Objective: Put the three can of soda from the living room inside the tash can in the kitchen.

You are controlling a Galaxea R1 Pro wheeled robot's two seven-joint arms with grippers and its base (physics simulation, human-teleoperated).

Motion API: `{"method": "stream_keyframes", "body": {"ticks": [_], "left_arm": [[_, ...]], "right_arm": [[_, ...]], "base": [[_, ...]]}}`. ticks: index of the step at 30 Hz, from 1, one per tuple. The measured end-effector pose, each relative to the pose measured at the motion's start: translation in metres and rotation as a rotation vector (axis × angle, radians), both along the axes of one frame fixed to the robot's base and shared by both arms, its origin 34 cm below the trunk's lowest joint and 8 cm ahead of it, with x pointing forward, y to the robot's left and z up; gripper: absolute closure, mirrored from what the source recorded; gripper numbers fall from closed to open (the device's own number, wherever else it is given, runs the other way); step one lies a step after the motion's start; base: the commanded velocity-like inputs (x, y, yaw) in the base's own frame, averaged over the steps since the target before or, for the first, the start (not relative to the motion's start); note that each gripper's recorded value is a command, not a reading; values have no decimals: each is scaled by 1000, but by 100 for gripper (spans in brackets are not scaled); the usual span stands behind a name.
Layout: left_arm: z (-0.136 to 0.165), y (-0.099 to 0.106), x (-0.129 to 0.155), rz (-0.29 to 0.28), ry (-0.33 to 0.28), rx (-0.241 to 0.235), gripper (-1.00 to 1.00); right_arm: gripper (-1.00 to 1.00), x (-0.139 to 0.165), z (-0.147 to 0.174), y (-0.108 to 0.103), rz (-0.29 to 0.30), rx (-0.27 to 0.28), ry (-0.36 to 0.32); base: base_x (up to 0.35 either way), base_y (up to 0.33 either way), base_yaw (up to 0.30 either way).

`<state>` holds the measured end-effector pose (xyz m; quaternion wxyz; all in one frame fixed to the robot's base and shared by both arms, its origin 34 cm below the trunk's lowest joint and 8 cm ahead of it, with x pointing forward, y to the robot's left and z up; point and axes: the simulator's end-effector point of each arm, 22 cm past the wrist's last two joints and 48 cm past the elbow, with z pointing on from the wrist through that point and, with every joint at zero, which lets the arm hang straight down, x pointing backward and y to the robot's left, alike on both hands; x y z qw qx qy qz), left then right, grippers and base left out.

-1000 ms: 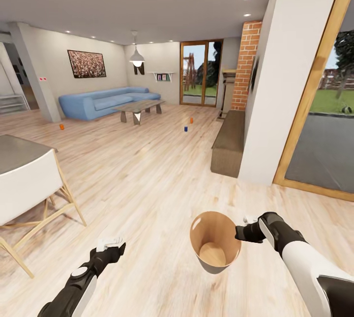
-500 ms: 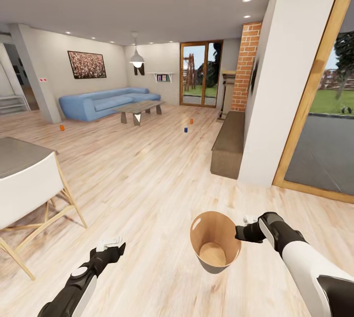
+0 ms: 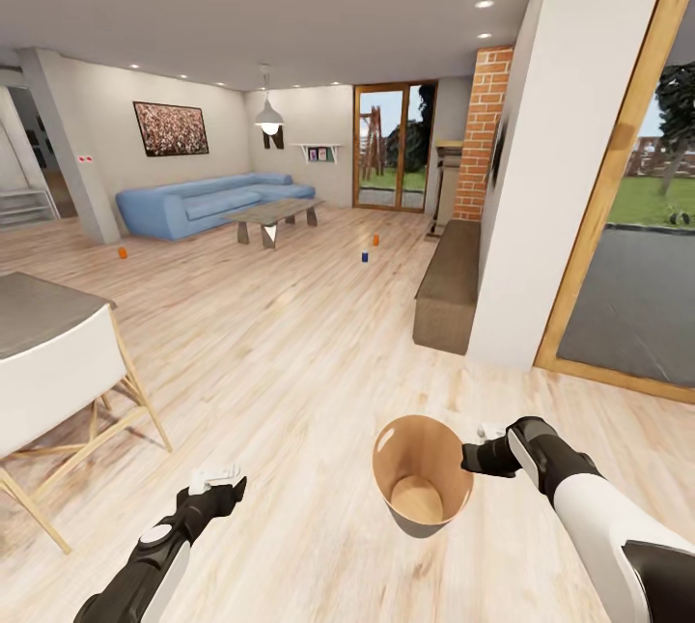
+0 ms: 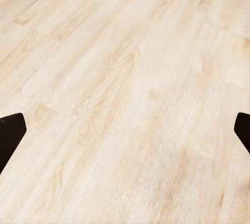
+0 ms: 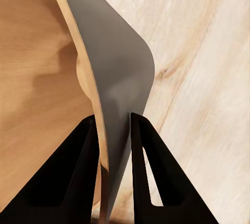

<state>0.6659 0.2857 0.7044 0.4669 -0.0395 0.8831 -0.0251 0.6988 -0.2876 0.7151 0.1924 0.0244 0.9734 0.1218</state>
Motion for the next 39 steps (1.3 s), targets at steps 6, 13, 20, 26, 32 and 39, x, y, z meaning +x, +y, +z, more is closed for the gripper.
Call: {"method": "stream_keyframes", "body": {"ticks": [6,13,20,26,32,39], "left_arm": [[4,1,2,3,-20,-1,-100],[9,0,6,1,-48,3,-100],[9,1,6,1,-50,4,-100],[9,1,6,2,-50,4,-100],[9,1,6,2,-50,4,-100],[9,1,6,2,-50,4,-100]], "right_arm": [[100,0,0,0,1,-1,1],[100,0,0,4,3,4,0],[100,0,0,4,4,3,-1],[100,0,0,4,4,2,0],[100,0,-1,4,5,2,0],[100,0,-1,8,7,7,1]], "base": [[14,0,0],[218,0,0],[308,0,0],[324,0,0],[327,0,0],[327,0,0]]}}
